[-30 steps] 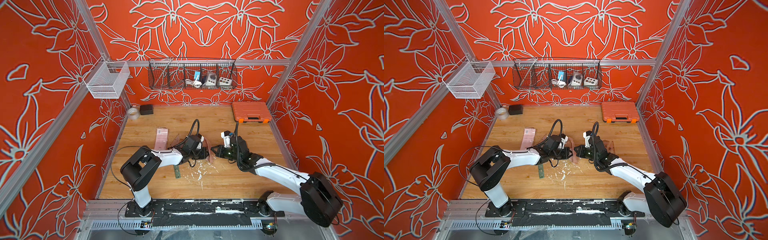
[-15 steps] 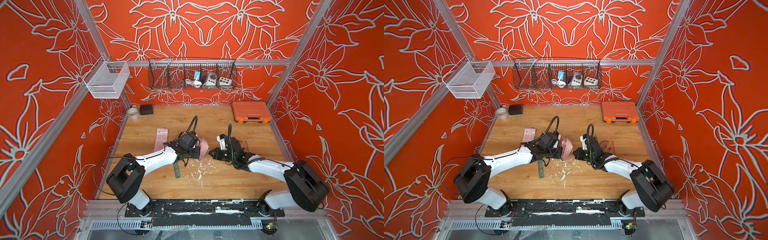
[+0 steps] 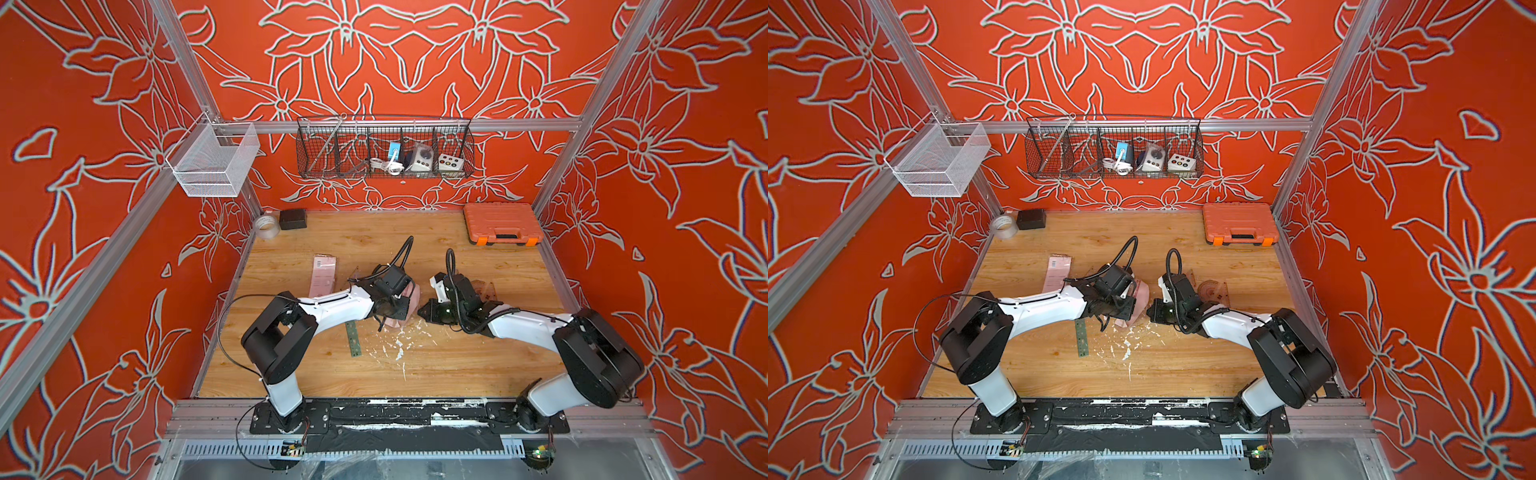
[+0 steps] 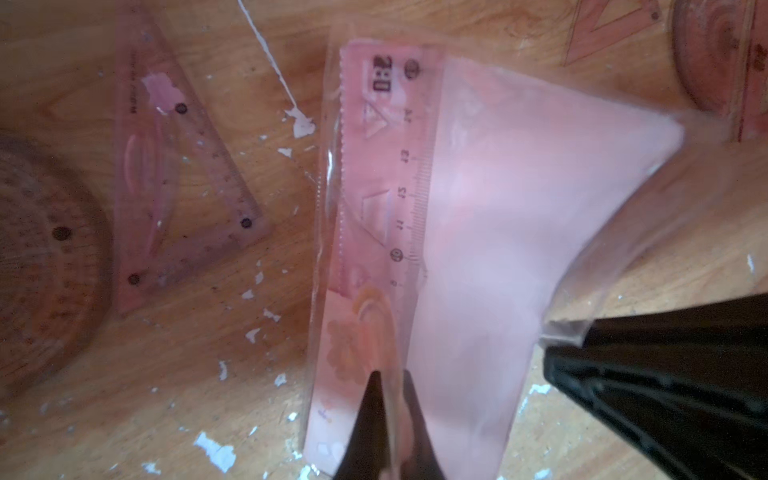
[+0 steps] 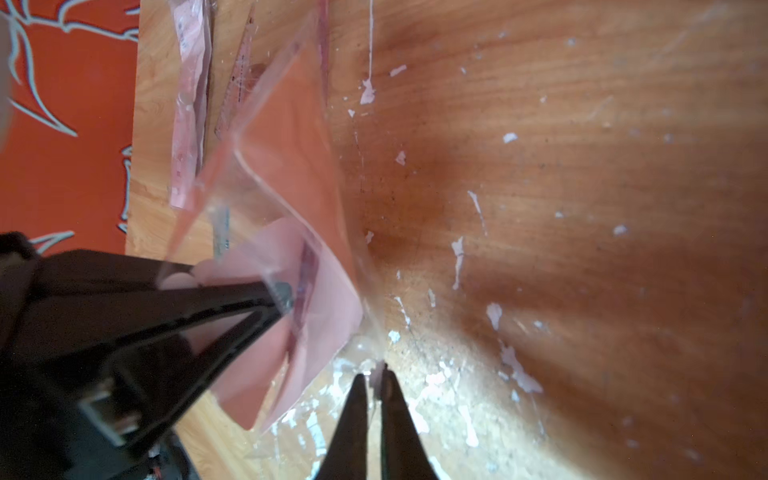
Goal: Open the ruler set and take out the ruler
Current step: Take out the ruler from the ruler set bag.
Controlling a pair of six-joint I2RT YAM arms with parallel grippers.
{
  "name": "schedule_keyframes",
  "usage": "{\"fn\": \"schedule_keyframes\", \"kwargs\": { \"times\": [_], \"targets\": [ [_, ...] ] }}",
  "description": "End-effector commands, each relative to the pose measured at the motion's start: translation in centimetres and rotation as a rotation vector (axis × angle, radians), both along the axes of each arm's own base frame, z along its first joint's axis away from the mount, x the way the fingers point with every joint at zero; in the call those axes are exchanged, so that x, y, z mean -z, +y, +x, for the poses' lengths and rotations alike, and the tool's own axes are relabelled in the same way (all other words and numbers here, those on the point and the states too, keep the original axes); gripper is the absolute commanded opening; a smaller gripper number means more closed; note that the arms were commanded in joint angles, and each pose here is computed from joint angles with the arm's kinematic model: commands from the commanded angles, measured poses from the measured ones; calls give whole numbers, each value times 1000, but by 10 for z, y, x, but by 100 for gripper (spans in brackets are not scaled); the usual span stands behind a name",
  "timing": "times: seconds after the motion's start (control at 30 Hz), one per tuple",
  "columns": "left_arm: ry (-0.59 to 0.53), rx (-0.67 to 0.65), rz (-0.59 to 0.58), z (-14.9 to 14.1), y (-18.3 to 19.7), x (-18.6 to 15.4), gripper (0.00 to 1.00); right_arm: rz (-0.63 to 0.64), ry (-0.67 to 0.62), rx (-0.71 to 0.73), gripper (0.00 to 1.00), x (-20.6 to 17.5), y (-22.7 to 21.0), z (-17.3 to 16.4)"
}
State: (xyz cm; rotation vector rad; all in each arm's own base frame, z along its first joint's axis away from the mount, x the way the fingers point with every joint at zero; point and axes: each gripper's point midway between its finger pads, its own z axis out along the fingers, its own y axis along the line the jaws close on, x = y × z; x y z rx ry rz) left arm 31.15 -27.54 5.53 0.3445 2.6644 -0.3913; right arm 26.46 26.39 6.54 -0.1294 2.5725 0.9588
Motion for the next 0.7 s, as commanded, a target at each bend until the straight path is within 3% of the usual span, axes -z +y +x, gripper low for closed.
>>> {"fn": "schedule_keyframes", "kwargs": {
  "times": [0.0, 0.13, 0.23, 0.43, 0.67],
  "targets": [
    [36, 11, 47, -7, 3, 15, 0, -24, -63, 6, 21, -31, -7, 8],
    [40, 14, 47, -7, 2, 17, 0, -40, -109, 40, 25, -59, -21, 10],
    [41, 11, 39, -8, 2, 18, 0, 28, -146, 60, 24, -74, -19, 13],
    [27, 8, 18, -6, -2, 11, 0, 123, -47, 26, 17, -59, 9, 18],
    [20, 14, 12, -5, -6, 7, 0, 82, -10, 53, 15, -33, 11, 27]
  ]
}}
